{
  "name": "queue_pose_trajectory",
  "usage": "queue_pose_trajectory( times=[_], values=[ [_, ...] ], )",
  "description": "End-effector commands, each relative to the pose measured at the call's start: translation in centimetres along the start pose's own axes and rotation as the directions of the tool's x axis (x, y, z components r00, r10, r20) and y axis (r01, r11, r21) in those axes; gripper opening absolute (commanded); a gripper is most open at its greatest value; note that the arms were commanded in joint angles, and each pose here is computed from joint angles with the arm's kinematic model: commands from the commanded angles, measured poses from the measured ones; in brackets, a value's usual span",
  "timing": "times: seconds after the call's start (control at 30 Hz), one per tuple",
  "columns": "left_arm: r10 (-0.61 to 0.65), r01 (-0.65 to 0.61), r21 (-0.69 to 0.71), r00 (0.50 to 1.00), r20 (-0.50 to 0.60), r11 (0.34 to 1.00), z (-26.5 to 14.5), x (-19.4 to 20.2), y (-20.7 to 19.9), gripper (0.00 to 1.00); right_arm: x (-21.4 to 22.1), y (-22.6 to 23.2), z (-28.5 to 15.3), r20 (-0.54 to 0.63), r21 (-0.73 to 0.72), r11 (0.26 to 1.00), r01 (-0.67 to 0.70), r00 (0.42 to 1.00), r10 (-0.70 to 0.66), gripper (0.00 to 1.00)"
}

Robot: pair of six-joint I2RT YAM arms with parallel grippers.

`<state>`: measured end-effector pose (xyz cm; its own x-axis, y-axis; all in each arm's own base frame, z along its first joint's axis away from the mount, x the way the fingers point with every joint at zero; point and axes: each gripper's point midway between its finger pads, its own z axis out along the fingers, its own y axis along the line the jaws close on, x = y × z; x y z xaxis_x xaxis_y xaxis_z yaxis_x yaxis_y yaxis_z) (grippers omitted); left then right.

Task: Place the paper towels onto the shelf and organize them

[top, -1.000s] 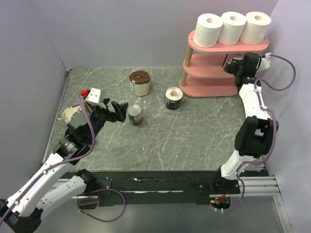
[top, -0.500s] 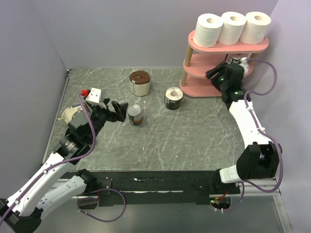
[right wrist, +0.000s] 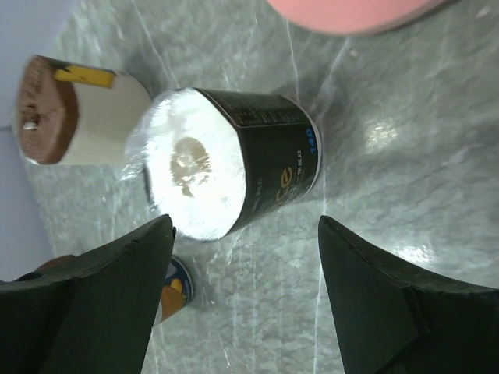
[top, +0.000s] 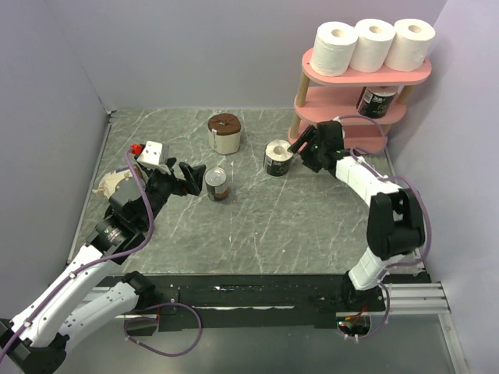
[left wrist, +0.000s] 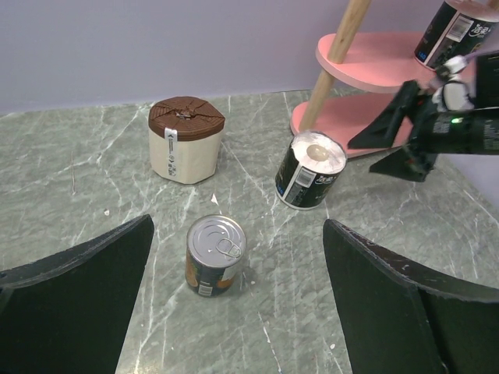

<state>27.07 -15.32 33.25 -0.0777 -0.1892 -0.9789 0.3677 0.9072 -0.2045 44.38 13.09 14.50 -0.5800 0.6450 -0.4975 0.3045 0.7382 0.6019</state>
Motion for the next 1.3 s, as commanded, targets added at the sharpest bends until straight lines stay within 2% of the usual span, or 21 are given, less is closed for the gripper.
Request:
queue_pose_trajectory(
  times=[0.0, 0.53, 0.83, 1.1, 1.27],
  values=[
    [-0.01, 0.01, 0.001, 0.999, 0.04, 1.0, -0.2, -1.4, -0.1, 0.96, -0.9, 2.8, 1.1, 0.011, -0.042, 0.999, -0.031, 0.999, 0.031, 0.79],
    [-0.006, 0.006, 0.002, 0.999, 0.031, 1.0, -0.1, -1.2, -0.1, 0.96, 1.4, 1.9, 5.4, -0.042, 0.026, 0.998, -0.061, 0.997, 0.062, 0.71],
    [-0.005, 0.005, 0.002, 1.0, 0.028, 1.0, 0.0, -1.1, -0.2, 0.96, 2.4, 1.3, 6.0, -0.05, 0.052, 0.998, -0.042, 0.998, 0.044, 0.61],
    [-0.006, 0.006, 0.0, 0.999, 0.031, 1.0, 0.0, -1.2, -0.1, 0.96, 2.5, 1.2, 6.5, -0.057, 0.067, 0.997, -0.029, 0.998, 0.033, 0.6],
    [-0.004, 0.004, -0.001, 1.0, 0.026, 1.0, 0.0, -1.0, -0.1, 0.96, 2.9, 1.3, 6.8, -0.069, 0.075, 0.997, -0.024, 0.997, 0.029, 0.63]
  ],
)
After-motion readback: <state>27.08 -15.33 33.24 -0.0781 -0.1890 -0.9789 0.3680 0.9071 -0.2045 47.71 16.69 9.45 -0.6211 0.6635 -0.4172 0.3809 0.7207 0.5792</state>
